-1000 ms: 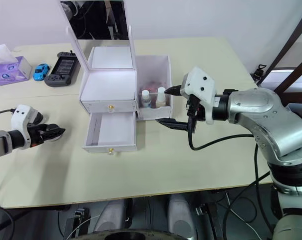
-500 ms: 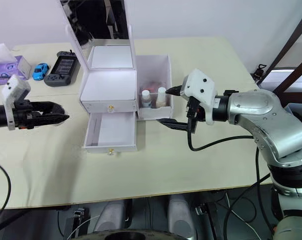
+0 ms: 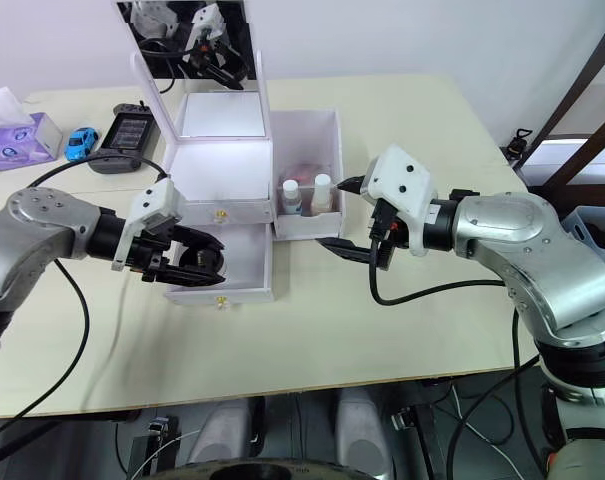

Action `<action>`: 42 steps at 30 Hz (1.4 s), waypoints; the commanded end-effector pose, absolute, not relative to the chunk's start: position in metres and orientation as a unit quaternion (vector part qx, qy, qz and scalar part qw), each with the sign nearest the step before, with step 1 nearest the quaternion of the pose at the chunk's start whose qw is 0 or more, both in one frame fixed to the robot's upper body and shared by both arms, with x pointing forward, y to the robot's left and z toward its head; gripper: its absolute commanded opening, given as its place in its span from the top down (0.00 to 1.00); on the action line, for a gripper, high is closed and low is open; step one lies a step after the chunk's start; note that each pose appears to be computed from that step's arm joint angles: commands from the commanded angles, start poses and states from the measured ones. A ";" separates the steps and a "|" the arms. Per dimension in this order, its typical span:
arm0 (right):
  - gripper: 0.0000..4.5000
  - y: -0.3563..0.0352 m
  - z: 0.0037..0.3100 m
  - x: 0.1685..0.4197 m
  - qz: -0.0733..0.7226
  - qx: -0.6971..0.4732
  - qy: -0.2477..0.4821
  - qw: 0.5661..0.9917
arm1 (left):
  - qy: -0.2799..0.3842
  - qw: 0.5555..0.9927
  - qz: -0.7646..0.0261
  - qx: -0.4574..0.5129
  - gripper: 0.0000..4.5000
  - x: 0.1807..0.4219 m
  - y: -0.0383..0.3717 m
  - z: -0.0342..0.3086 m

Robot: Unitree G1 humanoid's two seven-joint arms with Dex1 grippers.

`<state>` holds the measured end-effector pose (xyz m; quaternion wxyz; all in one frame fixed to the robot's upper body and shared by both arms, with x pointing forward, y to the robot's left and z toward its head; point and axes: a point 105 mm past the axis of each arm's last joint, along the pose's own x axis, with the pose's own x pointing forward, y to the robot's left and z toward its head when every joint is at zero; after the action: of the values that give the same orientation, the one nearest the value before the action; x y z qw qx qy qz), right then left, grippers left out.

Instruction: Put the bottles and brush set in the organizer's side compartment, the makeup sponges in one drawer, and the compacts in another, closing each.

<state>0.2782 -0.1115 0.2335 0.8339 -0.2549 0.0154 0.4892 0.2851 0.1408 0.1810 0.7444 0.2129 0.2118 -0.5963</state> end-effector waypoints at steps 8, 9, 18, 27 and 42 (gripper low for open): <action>0.00 -0.118 0.246 0.271 0.455 -0.265 -0.009 0.850 | 0.218 0.745 -0.547 0.314 0.41 0.317 0.155 0.163; 0.00 -0.118 0.246 0.271 0.454 -0.265 -0.009 0.851 | 0.216 0.745 -0.545 0.317 0.41 0.318 0.154 0.161; 0.00 -0.121 0.248 0.275 0.441 -0.267 -0.013 0.857 | 0.228 0.746 -0.536 0.323 0.41 0.325 0.157 0.147; 0.00 -0.123 0.246 0.275 0.442 -0.267 -0.009 0.857 | 0.232 0.743 -0.549 0.304 0.01 0.319 0.152 0.152; 0.00 -0.185 0.228 0.272 0.442 -0.217 0.039 0.870 | 0.193 0.859 -0.454 0.134 0.01 0.293 0.238 0.227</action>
<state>0.2706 -0.1691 0.2195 0.8624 -0.2049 0.0538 0.4598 0.2964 0.2219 0.2099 0.8380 0.1496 0.2183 -0.4771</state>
